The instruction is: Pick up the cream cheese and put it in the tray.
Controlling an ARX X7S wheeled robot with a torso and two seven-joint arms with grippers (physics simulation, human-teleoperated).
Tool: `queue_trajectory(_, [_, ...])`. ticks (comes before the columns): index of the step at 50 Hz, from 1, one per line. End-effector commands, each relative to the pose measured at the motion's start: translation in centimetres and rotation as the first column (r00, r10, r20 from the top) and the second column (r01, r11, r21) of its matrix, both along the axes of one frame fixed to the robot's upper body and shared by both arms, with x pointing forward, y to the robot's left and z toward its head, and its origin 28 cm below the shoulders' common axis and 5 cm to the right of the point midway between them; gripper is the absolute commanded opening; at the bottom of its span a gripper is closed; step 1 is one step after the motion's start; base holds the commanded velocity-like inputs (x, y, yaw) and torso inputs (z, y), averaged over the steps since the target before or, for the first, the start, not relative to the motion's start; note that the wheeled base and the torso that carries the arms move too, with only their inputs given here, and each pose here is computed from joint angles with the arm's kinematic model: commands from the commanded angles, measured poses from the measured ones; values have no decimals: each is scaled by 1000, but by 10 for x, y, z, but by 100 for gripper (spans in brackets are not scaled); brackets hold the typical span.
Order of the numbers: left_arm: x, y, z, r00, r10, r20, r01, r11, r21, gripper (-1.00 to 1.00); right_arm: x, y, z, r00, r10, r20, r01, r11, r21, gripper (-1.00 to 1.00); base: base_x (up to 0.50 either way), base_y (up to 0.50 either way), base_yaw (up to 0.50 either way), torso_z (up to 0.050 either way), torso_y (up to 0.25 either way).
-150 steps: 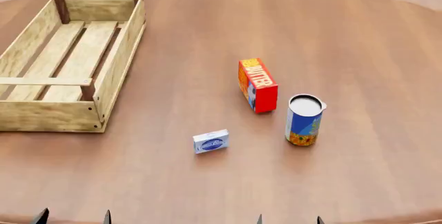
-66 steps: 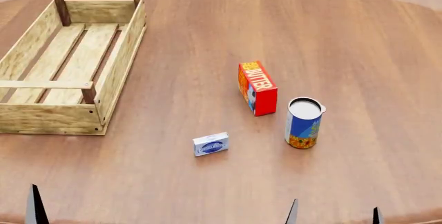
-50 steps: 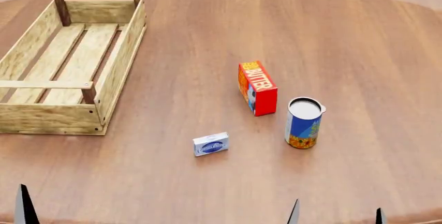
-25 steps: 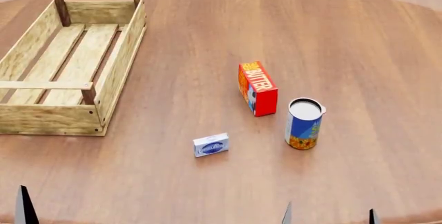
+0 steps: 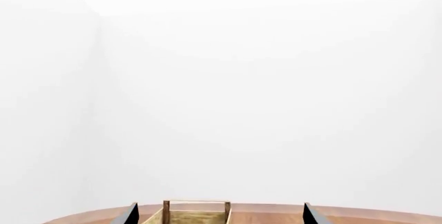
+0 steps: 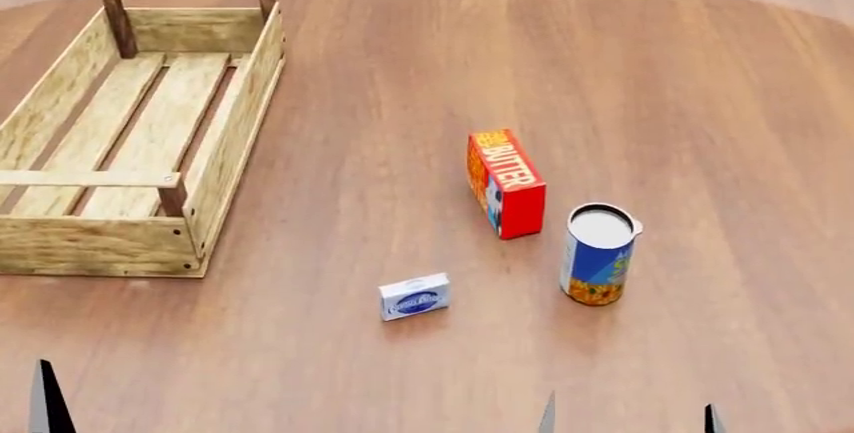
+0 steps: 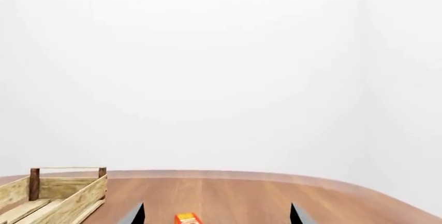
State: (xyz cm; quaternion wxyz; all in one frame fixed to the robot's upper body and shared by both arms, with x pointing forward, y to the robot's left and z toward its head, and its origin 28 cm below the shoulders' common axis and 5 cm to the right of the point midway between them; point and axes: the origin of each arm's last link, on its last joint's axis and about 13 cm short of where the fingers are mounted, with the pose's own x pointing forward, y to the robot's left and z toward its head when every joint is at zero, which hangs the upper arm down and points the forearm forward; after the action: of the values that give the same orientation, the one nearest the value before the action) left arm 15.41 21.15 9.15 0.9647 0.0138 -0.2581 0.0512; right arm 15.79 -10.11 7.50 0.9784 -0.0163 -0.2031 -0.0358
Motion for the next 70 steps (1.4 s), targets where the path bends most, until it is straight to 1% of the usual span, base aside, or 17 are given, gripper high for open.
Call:
queue_trajectory(1, [0,0,-1,1000,1,-1,-1,1000,-1,100,0,1,-1,1000,1,4,-1,1000,-14,100,109,66,0,0,0])
queue_trajectory(15, [-1,0,1,1000,-2,4,2,1000,1,100,0,2,-1,1000,2,7,-2,1000,-22,100,111,148,0,0,0])
queue_trajectory(17, [-1,0,-1,1000,-2,1,2,1000,8,100,0,3,-3,1000,6,8,-6,999,-36,100,0,16,0,0,0])
queue_trajectory(23, [-1,0,-2,1000,-2,4,2,1000,11,100,0,3,-4,1000,1,8,-1,999,-45,100,1,40,0,0,0])
queue_trajectory(31, [-2,-1,0,1000,-2,8,2,1000,8,100,-1,3,-3,1000,9,9,-8,999,-35,100,3,57,0,0,0])
queue_trajectory(41, [-1,-1,0,1000,-1,8,1,1000,9,100,-1,3,-2,1000,-9,10,9,999,-40,100,29,65,0,0,0])
queue_trajectory(54, [-2,1,1,1000,10,20,-10,1000,-2,100,-3,2,1,1000,-6,24,7,1000,-29,100,138,168,0,0,0])
queue_trajectory(59, [-3,1,2,999,12,32,-12,1000,-8,100,-4,2,2,999,-5,35,6,1000,-28,100,170,182,0,0,0])
queue_trajectory(62, [-6,1,4,999,7,54,-7,1000,-7,100,-6,3,2,999,-1,44,3,999,-40,100,185,181,0,0,0])
queue_trajectory(70, [-10,1,5,994,-5,110,6,1000,-11,100,-7,3,2,998,6,65,-4,999,-43,100,191,180,0,0,0])
